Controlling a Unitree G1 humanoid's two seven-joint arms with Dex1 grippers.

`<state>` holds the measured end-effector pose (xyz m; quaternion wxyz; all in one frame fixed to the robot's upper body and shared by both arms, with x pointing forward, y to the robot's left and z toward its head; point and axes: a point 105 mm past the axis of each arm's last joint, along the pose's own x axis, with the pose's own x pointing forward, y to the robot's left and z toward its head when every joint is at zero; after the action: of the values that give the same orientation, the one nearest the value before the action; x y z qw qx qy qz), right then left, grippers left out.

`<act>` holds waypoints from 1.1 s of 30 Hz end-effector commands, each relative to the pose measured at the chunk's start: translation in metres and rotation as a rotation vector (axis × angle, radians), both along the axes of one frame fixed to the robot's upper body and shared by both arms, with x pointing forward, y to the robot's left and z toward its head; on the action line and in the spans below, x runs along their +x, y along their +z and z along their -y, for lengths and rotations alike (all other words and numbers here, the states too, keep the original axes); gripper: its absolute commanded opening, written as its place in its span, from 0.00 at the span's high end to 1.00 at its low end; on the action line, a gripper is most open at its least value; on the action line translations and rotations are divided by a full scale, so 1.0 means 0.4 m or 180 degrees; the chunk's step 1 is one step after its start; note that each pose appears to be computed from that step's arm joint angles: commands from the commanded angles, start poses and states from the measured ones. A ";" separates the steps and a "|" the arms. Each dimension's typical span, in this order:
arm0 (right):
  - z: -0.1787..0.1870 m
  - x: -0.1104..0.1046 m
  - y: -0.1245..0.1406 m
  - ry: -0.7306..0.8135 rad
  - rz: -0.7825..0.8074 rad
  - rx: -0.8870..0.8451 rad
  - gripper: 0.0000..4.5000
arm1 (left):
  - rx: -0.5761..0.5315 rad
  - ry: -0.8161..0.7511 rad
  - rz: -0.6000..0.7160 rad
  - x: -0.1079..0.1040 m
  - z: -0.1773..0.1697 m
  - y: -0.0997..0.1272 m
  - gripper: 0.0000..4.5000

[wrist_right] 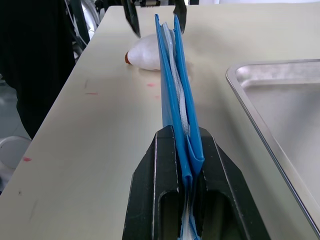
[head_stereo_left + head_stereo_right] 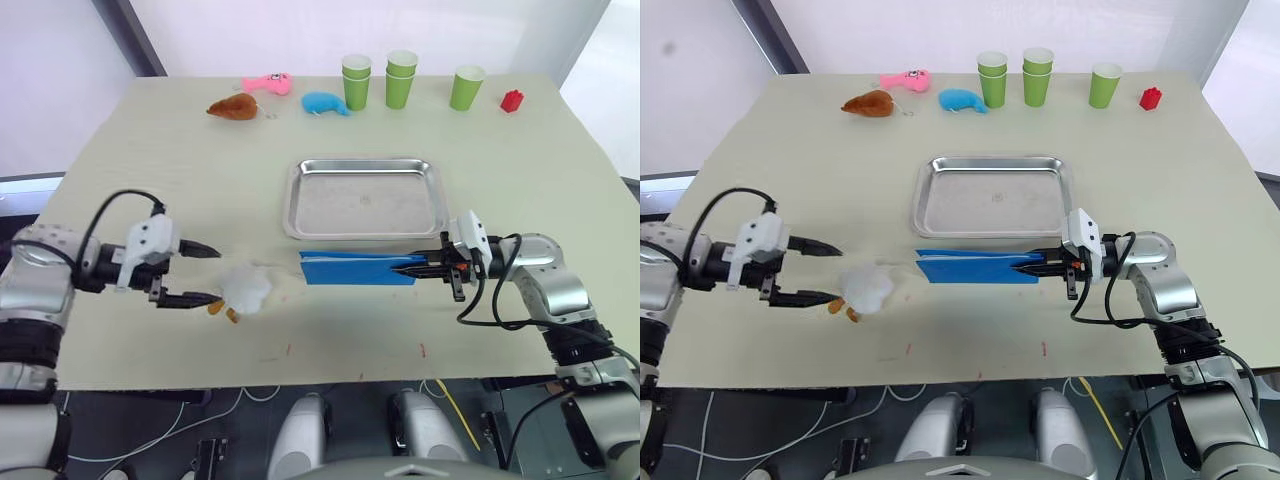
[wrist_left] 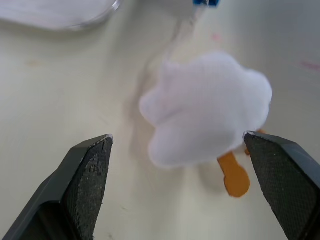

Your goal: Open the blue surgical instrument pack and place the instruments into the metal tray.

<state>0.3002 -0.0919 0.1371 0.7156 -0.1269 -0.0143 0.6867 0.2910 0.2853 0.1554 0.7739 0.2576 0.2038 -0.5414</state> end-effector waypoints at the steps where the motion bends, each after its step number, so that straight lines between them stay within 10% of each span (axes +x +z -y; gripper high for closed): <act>1: -0.005 -0.002 0.029 0.0042 0.0159 0.0114 1.00 | -0.0261 -0.0060 0.0261 0.020 0.013 0.085 0.01; 18: -0.019 0.003 0.035 0.0076 0.0197 0.0111 1.00 | -0.1119 -0.0720 0.0693 0.090 0.263 0.066 0.01; 33: -0.004 0.005 0.025 0.0038 0.0140 0.0072 1.00 | -0.1122 -0.0828 0.0612 0.083 0.281 0.053 0.01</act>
<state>0.2994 -0.0862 0.1371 0.7072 -0.1278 -0.0212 0.6950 0.3250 0.1726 0.1666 0.7506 0.1772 0.0112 -0.6365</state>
